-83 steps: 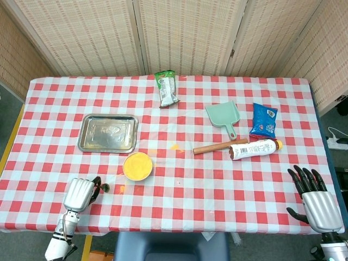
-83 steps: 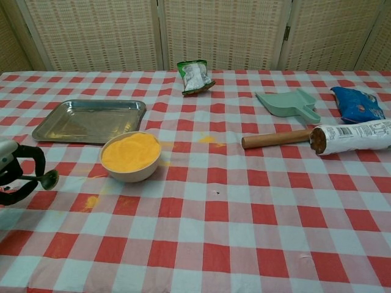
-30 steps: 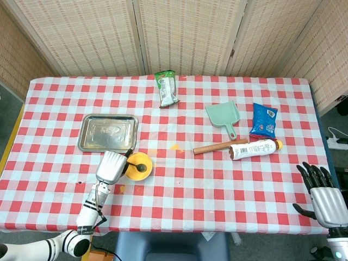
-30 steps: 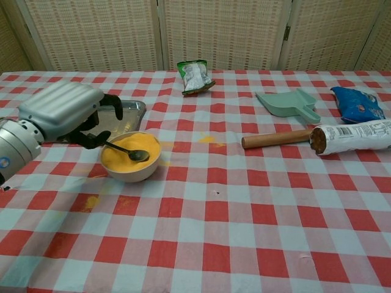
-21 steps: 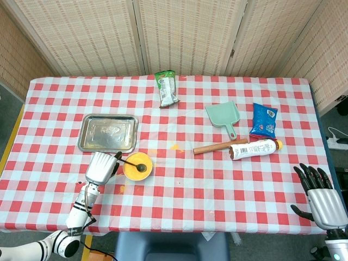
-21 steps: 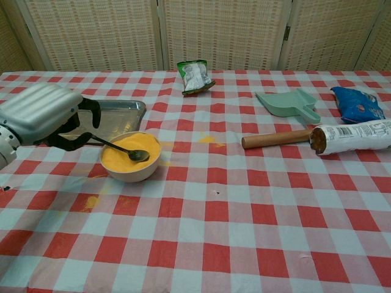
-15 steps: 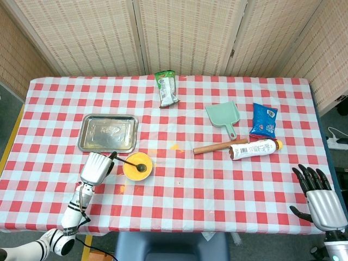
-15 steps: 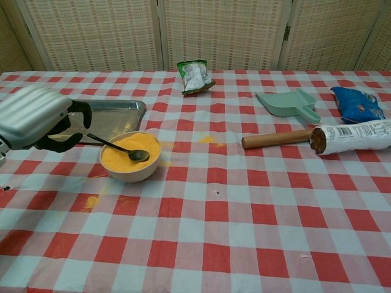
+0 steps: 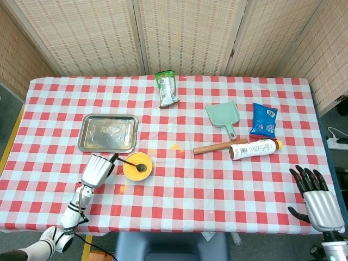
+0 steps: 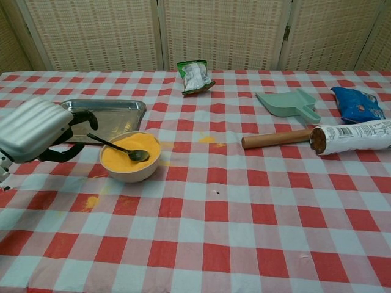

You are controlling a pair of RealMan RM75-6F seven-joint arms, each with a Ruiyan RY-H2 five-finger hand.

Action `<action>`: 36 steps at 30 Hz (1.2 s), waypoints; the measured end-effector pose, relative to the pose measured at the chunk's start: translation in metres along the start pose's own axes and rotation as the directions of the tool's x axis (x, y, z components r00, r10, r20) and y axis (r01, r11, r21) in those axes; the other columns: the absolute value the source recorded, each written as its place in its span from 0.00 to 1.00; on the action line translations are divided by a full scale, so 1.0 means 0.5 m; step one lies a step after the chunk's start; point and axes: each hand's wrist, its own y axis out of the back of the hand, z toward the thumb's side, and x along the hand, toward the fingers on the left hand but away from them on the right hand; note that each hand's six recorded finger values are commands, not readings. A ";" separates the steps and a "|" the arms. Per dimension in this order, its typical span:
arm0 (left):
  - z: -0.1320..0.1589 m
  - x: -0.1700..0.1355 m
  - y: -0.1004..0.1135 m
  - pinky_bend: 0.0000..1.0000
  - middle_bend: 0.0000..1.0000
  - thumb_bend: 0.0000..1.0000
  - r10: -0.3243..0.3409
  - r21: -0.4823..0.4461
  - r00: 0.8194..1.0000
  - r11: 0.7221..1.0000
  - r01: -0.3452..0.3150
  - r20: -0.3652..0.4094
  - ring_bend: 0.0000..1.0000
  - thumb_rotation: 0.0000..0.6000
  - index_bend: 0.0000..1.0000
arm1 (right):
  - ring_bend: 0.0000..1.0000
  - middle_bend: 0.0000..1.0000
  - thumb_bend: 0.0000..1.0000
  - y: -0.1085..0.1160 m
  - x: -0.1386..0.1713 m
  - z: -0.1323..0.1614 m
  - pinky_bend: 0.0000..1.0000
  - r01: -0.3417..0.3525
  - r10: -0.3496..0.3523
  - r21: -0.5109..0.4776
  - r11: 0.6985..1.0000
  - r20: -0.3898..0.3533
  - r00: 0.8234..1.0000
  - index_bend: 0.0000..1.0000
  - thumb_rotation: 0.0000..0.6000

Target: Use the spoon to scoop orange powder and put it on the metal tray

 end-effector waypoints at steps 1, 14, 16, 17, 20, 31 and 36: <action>0.000 0.001 -0.001 1.00 1.00 0.43 0.004 0.002 1.000 1.000 -0.004 0.002 1.00 1.00 0.38 | 0.00 0.00 0.08 0.000 0.000 0.000 0.00 -0.001 0.001 -0.001 1.000 0.000 1.000 0.00 1.00; -0.001 0.014 -0.014 1.00 1.00 0.43 0.041 0.032 0.999 0.999 -0.042 0.013 1.00 1.00 0.45 | 0.00 0.00 0.08 -0.005 0.000 0.003 0.00 -0.011 0.011 0.000 1.000 -0.005 1.000 0.00 1.00; -0.001 0.015 -0.014 1.00 1.00 0.43 0.045 0.034 0.999 0.998 -0.045 0.015 1.00 1.00 0.46 | 0.00 0.00 0.08 -0.004 0.000 0.004 0.00 -0.011 0.011 0.001 1.000 -0.007 1.000 0.00 1.00; -0.001 0.016 -0.014 1.00 1.00 0.43 0.045 0.038 0.999 0.998 -0.046 0.016 1.00 1.00 0.46 | 0.00 0.00 0.08 -0.004 0.000 0.004 0.00 -0.011 0.011 0.000 1.000 -0.007 1.000 0.00 1.00; -0.001 0.018 -0.017 1.00 1.00 0.42 0.043 0.044 0.999 0.998 -0.044 0.017 1.00 1.00 0.46 | 0.00 0.00 0.08 -0.003 0.001 0.004 0.00 -0.010 0.010 -0.001 1.000 -0.007 1.000 0.00 1.00; -0.001 0.022 -0.024 1.00 1.00 0.42 0.034 0.048 0.999 0.998 -0.035 0.018 1.00 1.00 0.48 | 0.00 0.00 0.08 -0.004 0.002 0.004 0.00 -0.012 0.012 0.000 1.000 -0.008 1.000 0.00 1.00; 0.000 0.025 -0.025 1.00 1.00 0.43 0.036 0.044 0.999 0.998 -0.036 0.016 1.00 1.00 0.50 | 0.00 0.00 0.08 -0.004 0.001 0.004 0.00 -0.014 0.014 0.001 1.000 -0.007 1.000 0.00 1.00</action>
